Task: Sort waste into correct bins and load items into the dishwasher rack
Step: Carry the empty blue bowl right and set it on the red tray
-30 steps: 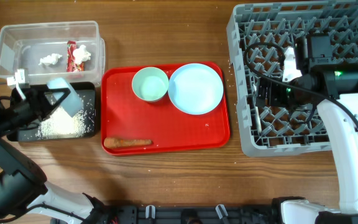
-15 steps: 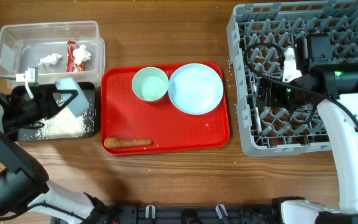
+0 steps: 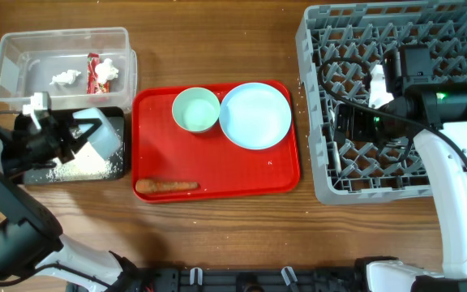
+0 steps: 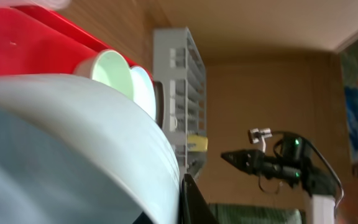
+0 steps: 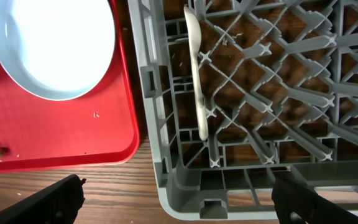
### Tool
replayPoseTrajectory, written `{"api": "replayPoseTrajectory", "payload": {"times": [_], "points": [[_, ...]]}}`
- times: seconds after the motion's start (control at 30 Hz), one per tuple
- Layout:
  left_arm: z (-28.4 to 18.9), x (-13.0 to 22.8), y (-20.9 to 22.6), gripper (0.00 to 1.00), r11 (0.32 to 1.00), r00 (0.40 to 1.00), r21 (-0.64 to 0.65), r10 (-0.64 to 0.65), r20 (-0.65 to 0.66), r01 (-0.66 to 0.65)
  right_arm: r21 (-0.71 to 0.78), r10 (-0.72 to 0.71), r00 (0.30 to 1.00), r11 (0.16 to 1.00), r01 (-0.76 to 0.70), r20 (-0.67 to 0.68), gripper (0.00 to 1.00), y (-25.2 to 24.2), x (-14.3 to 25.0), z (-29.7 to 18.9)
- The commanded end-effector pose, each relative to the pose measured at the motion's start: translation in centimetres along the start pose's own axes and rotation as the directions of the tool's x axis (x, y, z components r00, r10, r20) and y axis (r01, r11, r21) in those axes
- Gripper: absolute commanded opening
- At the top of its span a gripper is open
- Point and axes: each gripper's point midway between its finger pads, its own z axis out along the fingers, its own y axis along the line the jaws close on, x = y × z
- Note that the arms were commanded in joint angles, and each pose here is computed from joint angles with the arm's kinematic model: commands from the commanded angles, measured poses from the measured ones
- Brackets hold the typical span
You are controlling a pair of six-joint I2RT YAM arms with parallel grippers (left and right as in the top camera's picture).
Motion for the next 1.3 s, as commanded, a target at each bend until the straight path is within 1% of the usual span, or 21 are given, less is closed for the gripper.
{"api": "replayPoseTrajectory", "payload": {"times": [0.0,0.1,0.17,0.2,0.23,0.27,0.33,0.4,0.43,0.53,0.63,0.77,0.8,0.83,0.9,0.97,1.07,1.1,1.13,1.2,1.27], "points": [[2.8,1.7,-2.9,0.04,0.989,0.986,0.043,0.143,-0.086,-0.14,0.013,0.016,1.0,1.0,-0.016,0.003,1.0,-0.2,-0.1,-0.1],[6.4,4.4,-4.8,0.04,0.976,0.95,0.083,0.217,-0.223,-0.203,0.01,0.015,1.0,1.0,-0.015,0.005,1.0,-0.2,-0.2,-0.1],[9.3,7.1,-5.2,0.04,0.966,0.9,0.104,0.26,-0.351,-0.238,0.003,0.015,1.0,1.0,-0.015,0.006,1.0,-0.1,-0.2,-0.1],[11.2,9.1,-5.1,0.04,0.967,0.857,0.092,0.255,-0.447,-0.239,-0.003,0.014,1.0,1.0,-0.014,0.005,1.0,0.0,-0.2,-0.1],[12.4,10.2,-4.8,0.04,0.966,0.828,0.076,0.25,-0.502,-0.245,-0.003,0.014,1.0,1.0,-0.014,0.004,1.0,0.0,-0.2,-0.1],[13.9,11.6,-4.1,0.04,0.964,0.787,0.036,0.236,-0.57,-0.264,-0.003,0.015,1.0,1.0,-0.015,0.005,1.0,0.0,-0.2,-0.1],[15.9,13.2,-2.7,0.04,0.95,0.736,-0.061,0.196,-0.648,-0.307,-0.003,0.014,1.0,1.0,-0.014,0.004,1.0,0.0,-0.2,-0.1],[17.6,13.9,0.0,0.04,0.89,0.713,-0.244,0.12,-0.691,-0.386,-0.003,0.015,1.0,1.0,-0.015,0.004,1.0,0.0,-0.2,-0.1],[18.3,14.0,1.0,0.04,0.848,0.716,-0.321,0.094,-0.692,-0.422,-0.003,0.014,1.0,1.0,-0.014,0.004,1.0,0.0,-0.2,-0.1],[20.4,14.8,2.9,0.04,0.708,0.72,-0.467,0.085,-0.688,-0.53,-0.003,0.015,1.0,1.0,-0.015,0.004,1.0,0.0,-0.2,-0.1],[21.9,16.2,3.5,0.04,0.596,0.724,-0.542,0.099,-0.682,-0.592,-0.003,0.015,1.0,1.0,-0.015,0.004,1.0,0.0,-0.2,-0.1],[23.9,18.1,3.2,0.06,0.53,0.717,-0.557,0.149,-0.681,-0.639,-0.003,0.015,1.0,1.0,-0.015,0.004,1.0,0.0,-0.2,-0.1],[24.1,18.7,3.1,0.13,0.514,0.721,-0.571,0.146,-0.677,-0.64,-0.003,0.015,1.0,1.0,-0.015,0.004,1.0,0.0,-0.2,-0.1],[24.2,19.1,3.1,0.21,0.514,0.714,-0.564,0.147,-0.684,-0.646,-0.003,0.015,1.0,1.0,-0.015,0.004,1.0,0.0,-0.1,-0.1],[24.3,19.6,3.0,0.31,0.513,0.706,-0.556,0.15,-0.692,-0.654,-0.003,0.015,1.0,1.0,-0.015,0.004,1.0,0.0,-0.2,-0.1],[24.3,19.7,2.9,0.34,0.513,0.704,-0.555,0.149,-0.694,-0.655,-0.003,0.014,1.0,1.0,-0.014,0.004,1.0,0.0,-0.2,-0.1],[23.5,18.6,2.4,0.32,0.516,0.727,-0.576,0.144,-0.671,-0.634,-0.037,-0.005,1.0,0.999,0.005,0.006,1.0,0.6,-0.2,-0.1],[22.9,17.7,2.0,0.32,0.521,0.746,-0.59,0.148,-0.649,-0.617,-0.085,-0.04,0.999,0.995,0.041,0.011,1.0,1.5,-0.3,-0.1],[21.3,15.5,0.8,0.33,0.534,0.791,-0.621,0.162,-0.59,-0.574,-0.163,-0.056,0.998,0.985,0.06,0.027,1.0,2.8,-0.7,-0.3],[19.3,13.2,-0.2,0.36,0.544,0.836,-0.657,0.173,-0.521,-0.522,-0.232,-0.063,0.997,0.97,0.072,0.046,1.0,4.1,-1.1,-0.6],[15.8,9.9,-1.1,0.43,0.549,0.896,-0.716,0.174,-0.408,-0.432,-0.289,-0.086,0.994,0.952,0.101,0.063,1.0,5.7,-1.2,-0.8]]}}
